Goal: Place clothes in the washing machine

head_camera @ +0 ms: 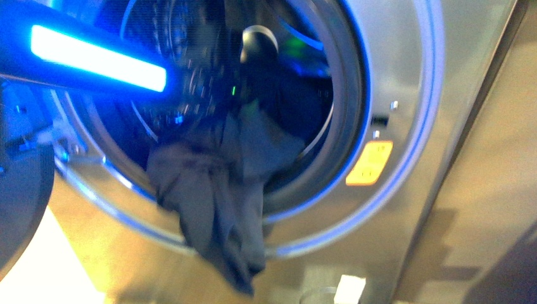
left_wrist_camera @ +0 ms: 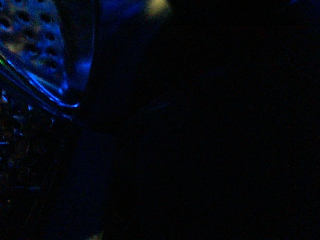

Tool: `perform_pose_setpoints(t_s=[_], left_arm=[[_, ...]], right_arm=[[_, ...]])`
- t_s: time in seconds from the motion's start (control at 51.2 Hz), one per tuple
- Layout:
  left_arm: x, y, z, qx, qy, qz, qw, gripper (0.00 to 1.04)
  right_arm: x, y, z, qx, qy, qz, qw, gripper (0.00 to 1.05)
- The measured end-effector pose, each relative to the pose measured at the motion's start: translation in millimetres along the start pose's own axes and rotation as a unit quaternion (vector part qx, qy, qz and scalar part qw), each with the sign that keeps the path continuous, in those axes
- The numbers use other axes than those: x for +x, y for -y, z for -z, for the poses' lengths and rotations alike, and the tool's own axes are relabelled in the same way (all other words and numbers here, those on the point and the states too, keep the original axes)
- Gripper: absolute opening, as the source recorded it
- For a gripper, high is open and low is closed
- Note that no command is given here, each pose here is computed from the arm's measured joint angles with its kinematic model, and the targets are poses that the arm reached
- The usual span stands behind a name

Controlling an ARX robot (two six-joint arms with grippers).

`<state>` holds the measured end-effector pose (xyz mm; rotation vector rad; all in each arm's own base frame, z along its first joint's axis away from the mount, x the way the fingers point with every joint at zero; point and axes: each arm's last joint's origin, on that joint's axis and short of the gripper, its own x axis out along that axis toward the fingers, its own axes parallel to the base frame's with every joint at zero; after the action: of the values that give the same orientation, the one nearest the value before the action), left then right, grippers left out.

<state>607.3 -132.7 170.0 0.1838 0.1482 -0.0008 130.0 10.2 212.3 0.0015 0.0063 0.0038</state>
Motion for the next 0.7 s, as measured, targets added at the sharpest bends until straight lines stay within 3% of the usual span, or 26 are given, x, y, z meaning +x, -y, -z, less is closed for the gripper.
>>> perform_pose_setpoints(t_s=[0.176, 0.449, 0.703], left_arm=[[7, -2, 17, -0.007, -0.02, -0.006, 1.0, 0.08], [3, -13, -14, -0.046, 0.048, -0.039, 0.997, 0.08], [5, -15, -9, -0.058, 0.058, -0.059, 0.995, 0.08]], right_arm=[[-6, 10, 11, 0.0, 0.003, 0.003, 1.0, 0.02], [-14, 10, 27, 0.0, 0.003, 0.002, 1.0, 0.02], [-19, 10, 35, 0.0, 0.003, 0.002, 1.0, 0.02]])
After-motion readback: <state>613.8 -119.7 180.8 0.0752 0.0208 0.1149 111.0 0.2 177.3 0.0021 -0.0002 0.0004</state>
